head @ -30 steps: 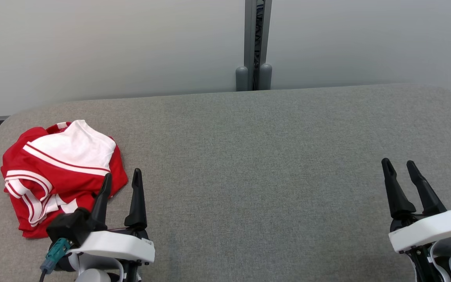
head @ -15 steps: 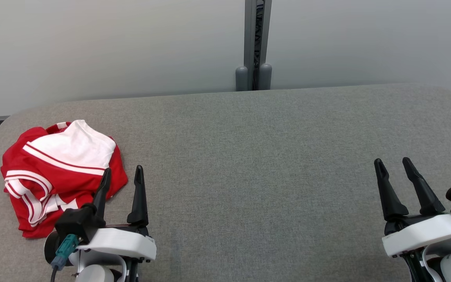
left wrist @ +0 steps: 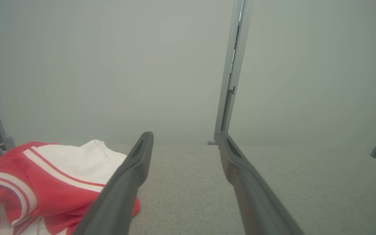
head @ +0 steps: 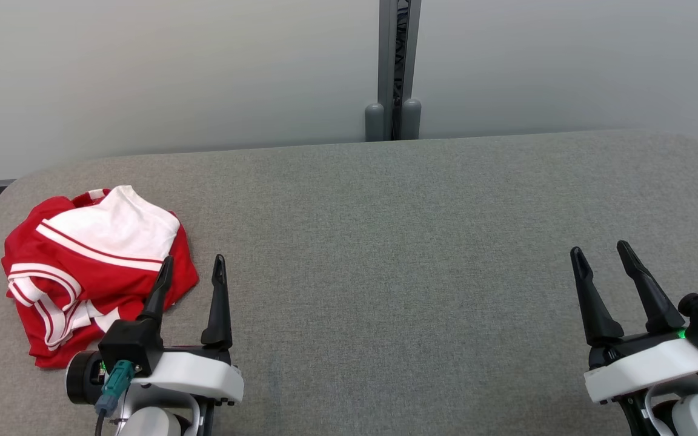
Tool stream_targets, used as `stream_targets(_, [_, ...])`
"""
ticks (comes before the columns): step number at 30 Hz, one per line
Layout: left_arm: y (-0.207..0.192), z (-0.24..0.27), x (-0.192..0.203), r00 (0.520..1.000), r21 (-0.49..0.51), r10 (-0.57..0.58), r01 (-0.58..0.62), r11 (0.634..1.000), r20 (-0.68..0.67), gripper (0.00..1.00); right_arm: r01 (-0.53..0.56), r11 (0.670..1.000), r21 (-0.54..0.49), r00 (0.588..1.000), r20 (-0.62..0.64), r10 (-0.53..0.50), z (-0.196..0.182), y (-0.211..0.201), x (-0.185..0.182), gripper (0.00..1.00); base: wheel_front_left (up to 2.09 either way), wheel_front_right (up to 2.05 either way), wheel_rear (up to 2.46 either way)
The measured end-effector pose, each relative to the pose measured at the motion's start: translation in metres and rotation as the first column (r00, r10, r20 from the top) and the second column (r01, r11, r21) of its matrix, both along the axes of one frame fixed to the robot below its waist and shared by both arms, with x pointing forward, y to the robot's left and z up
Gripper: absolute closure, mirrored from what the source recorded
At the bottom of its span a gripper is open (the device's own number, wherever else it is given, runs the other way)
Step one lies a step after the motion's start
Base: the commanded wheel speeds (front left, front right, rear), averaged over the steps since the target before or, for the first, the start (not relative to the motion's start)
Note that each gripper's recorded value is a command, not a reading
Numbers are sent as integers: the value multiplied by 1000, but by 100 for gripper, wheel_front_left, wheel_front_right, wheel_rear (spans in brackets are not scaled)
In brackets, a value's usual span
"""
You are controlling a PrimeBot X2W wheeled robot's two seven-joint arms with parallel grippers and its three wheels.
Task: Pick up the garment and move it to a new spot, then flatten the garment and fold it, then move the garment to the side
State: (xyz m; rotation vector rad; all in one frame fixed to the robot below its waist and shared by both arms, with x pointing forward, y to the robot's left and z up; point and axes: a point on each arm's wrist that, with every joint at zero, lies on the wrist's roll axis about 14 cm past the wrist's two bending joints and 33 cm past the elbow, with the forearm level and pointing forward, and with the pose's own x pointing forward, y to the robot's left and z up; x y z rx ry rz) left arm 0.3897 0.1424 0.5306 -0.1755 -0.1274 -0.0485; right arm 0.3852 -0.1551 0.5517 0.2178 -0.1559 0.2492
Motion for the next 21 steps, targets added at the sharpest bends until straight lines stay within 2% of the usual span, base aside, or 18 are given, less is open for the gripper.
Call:
stream_targets(14, [-1, 6, 2, 1000, 94, 0, -3, 996, 30, 0, -28, 997, -74, 998, 57, 32, 6, 10, -4, 0, 0, 0, 0])
stream_targets(21, [-2, 5, 2, 1000, 107, 1, -4, 994, 28, 0, -32, 996, -85, 997, 62, 38, 6, 11, -5, 0, 0, 0, 0])
